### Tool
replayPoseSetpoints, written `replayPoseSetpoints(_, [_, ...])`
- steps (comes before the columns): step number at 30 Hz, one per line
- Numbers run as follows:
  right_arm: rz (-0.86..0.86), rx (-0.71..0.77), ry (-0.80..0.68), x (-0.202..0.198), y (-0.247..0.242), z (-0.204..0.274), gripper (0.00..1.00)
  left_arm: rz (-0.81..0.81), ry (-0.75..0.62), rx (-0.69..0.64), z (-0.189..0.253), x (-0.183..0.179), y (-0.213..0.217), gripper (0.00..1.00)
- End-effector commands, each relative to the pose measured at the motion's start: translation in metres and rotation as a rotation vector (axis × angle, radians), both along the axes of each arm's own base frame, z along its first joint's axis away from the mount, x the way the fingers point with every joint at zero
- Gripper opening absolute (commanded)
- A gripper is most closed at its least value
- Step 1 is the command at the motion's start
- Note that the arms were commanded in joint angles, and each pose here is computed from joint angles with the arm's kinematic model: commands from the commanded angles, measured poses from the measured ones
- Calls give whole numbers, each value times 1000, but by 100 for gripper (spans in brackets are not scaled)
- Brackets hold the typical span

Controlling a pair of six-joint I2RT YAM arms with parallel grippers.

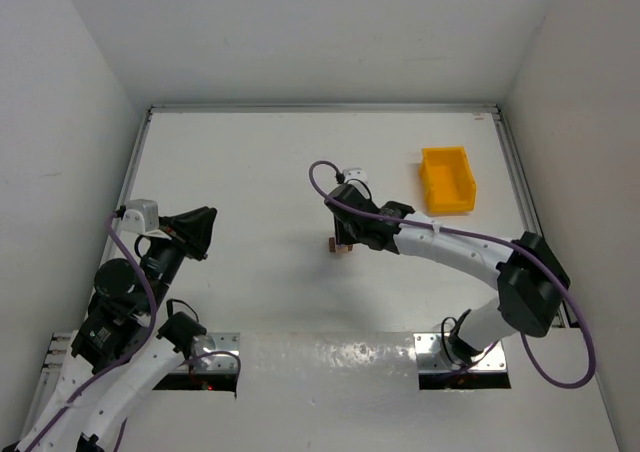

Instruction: Build the wood block tower

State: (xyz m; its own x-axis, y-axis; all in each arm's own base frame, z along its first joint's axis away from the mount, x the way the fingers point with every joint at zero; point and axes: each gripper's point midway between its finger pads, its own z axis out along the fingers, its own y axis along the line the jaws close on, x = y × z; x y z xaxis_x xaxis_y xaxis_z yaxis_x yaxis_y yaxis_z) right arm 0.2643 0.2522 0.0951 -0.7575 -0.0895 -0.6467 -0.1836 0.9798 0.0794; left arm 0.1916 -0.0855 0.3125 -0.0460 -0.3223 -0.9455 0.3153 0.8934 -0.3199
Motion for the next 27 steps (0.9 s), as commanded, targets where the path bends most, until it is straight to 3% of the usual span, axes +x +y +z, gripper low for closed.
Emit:
replayPoseSetpoints(1, [-8,56,-21,8,11,8,28,-1,-22,-5,8,1,-1,17])
replayPoseSetpoints(27, [1,60,-10,13,14,3,30,4,-19,-4,7,1,0,17])
